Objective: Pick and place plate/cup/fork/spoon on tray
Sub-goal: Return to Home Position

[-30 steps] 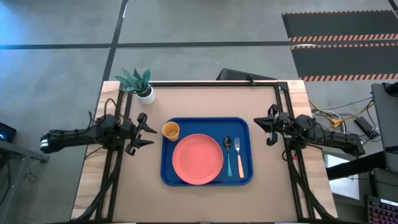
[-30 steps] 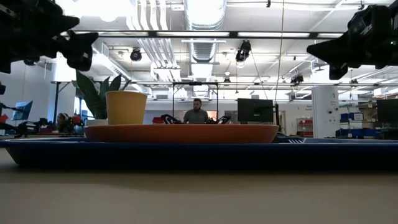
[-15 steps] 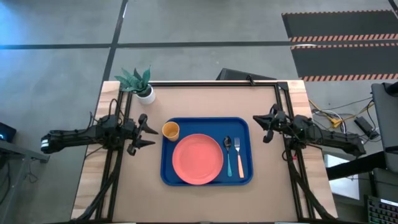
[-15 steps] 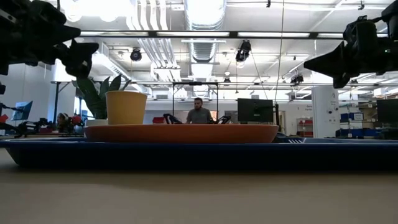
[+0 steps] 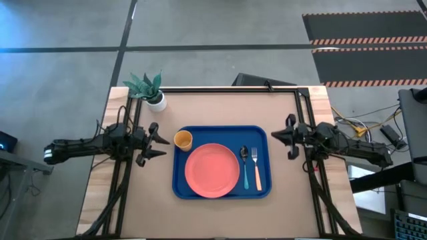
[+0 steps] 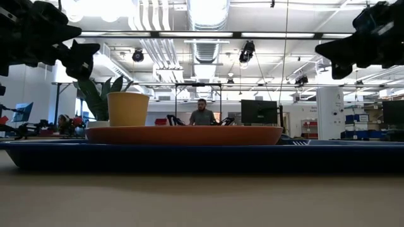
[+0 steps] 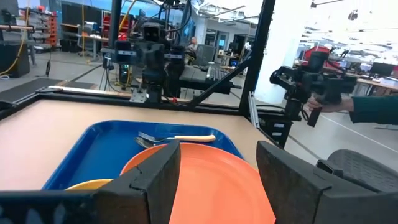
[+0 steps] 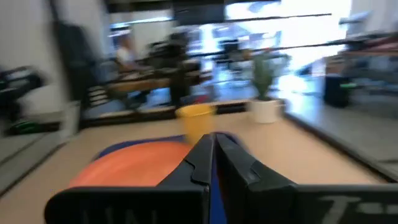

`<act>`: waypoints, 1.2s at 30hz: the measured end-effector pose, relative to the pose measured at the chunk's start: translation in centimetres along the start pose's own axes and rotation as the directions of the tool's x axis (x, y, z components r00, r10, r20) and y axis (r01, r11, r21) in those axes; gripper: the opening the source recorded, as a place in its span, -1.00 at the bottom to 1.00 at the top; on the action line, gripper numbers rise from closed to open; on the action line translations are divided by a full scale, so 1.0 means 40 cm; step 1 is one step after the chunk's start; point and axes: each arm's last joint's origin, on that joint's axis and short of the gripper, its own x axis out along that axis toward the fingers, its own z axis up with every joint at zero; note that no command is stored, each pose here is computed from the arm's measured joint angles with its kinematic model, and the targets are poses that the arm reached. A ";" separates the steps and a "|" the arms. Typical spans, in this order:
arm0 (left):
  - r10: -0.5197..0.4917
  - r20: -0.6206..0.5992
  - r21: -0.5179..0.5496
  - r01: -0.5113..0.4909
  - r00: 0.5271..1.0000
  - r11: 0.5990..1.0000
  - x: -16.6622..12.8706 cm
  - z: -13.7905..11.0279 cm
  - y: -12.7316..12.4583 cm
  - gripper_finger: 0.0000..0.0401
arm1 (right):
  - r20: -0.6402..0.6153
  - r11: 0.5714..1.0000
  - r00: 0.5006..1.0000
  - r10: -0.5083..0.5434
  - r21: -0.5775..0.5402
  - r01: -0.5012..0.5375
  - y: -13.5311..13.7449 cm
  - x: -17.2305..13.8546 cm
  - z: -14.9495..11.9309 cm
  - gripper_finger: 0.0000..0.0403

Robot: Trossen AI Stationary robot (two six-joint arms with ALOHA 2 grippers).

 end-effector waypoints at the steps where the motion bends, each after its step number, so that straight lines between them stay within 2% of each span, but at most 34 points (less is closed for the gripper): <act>1: -0.002 -0.001 0.000 0.002 1.000 1.000 0.000 0.000 0.000 -0.03 | -0.007 0.999 0.999 0.045 0.005 -0.045 0.003 0.000 -0.003 -0.96; 4: -0.024 -0.002 0.005 0.024 1.000 1.000 0.000 0.000 -0.002 -0.03 | -0.016 0.997 0.998 0.064 0.041 -0.063 0.004 0.001 -0.009 -0.96; 9: -0.046 -0.006 0.021 0.046 0.999 0.999 -0.001 0.000 -0.003 -0.03 | -0.026 0.996 0.997 -0.073 0.051 0.074 -0.002 0.003 -0.020 -0.96; 11: -0.045 -0.006 0.021 0.045 0.999 0.999 -0.001 -0.001 -0.003 -0.03 | -0.033 0.994 0.995 -0.095 0.049 0.096 0.001 0.005 -0.023 -0.96; 19: -0.045 -0.002 0.049 0.045 0.999 0.998 -0.001 0.005 -0.004 -0.03 | -0.112 0.997 0.992 -0.061 0.046 0.067 0.029 0.016 -0.047 -0.96; 26: -0.044 -0.008 0.053 0.044 0.999 0.998 -0.001 0.003 -0.004 -0.03 | -0.076 0.998 0.996 -0.042 -0.057 0.038 0.039 0.018 -0.039 -0.96; 31: -0.044 -0.008 0.053 0.045 0.999 0.998 -0.001 0.003 -0.004 -0.03 | -0.097 0.997 0.993 -0.065 -0.048 0.061 0.037 0.017 -0.045 -0.96; 36: -0.045 -0.003 0.053 0.045 0.999 0.998 -0.002 0.004 -0.005 -0.03 | -0.058 0.997 0.996 -0.065 0.028 0.067 0.037 0.018 -0.035 -0.96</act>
